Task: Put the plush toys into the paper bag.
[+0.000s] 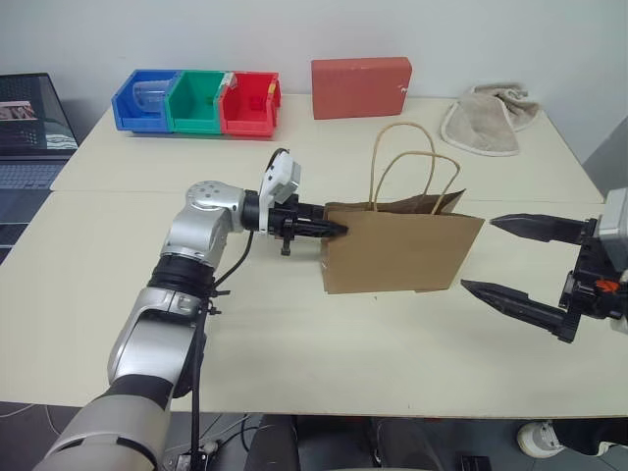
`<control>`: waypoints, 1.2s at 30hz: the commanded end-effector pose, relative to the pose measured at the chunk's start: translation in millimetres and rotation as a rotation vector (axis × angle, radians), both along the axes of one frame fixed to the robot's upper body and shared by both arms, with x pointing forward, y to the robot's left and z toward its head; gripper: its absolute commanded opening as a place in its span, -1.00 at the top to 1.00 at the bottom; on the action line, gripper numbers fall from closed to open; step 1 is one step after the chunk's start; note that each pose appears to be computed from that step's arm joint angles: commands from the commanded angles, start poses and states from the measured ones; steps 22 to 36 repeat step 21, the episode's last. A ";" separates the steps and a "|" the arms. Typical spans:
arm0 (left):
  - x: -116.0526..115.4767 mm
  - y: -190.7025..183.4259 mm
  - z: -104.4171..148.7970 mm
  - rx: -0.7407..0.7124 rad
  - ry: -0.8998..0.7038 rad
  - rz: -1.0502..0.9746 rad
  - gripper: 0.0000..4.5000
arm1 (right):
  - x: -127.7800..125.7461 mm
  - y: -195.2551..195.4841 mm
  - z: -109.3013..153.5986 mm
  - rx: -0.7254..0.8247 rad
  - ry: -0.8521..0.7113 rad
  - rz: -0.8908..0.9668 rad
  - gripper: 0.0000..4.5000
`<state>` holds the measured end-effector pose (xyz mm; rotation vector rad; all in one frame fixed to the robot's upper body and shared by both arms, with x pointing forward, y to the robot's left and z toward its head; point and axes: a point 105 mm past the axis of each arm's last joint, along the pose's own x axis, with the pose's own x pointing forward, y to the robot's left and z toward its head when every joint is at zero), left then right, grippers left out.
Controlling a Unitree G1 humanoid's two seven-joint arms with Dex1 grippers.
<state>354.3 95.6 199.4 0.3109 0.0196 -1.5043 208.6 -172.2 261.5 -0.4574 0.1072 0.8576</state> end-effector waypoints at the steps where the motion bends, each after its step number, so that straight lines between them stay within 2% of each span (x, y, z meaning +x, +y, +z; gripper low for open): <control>1: -5.9 11.0 14.4 -0.006 -0.066 0.033 -0.13 | 5.3 -5.6 4.1 -0.017 -0.032 -0.002 -1.00; 5: -15.9 59.0 13.7 0.111 -0.134 0.225 -0.69 | 18.1 -21.9 11.4 -0.050 -0.038 0.011 -1.00; 7: -22.1 80.2 21.7 0.133 -0.149 0.309 -0.95 | 21.3 -31.5 15.5 -0.084 -0.038 0.022 -1.00; 11: -31.5 112.9 35.3 0.184 -0.198 0.450 -0.95 | 26.3 -46.7 24.8 -0.118 -0.038 0.031 -1.00; 13: -45.1 131.5 40.7 0.237 -0.210 0.514 -0.95 | 26.8 -57.0 26.8 -0.160 -0.020 0.041 -1.00; 17: -64.2 151.0 39.7 0.277 -0.167 0.601 -0.95 | 32.8 -70.5 32.0 -0.194 -0.017 0.030 -1.00; 21: -70.1 153.8 37.7 0.266 -0.151 0.603 -0.95 | 38.6 -68.9 33.1 -0.192 -0.019 0.040 -1.00; 36: -70.1 153.8 37.7 0.266 -0.151 0.603 -0.95 | 38.6 -68.9 33.1 -0.192 -0.019 0.040 -1.00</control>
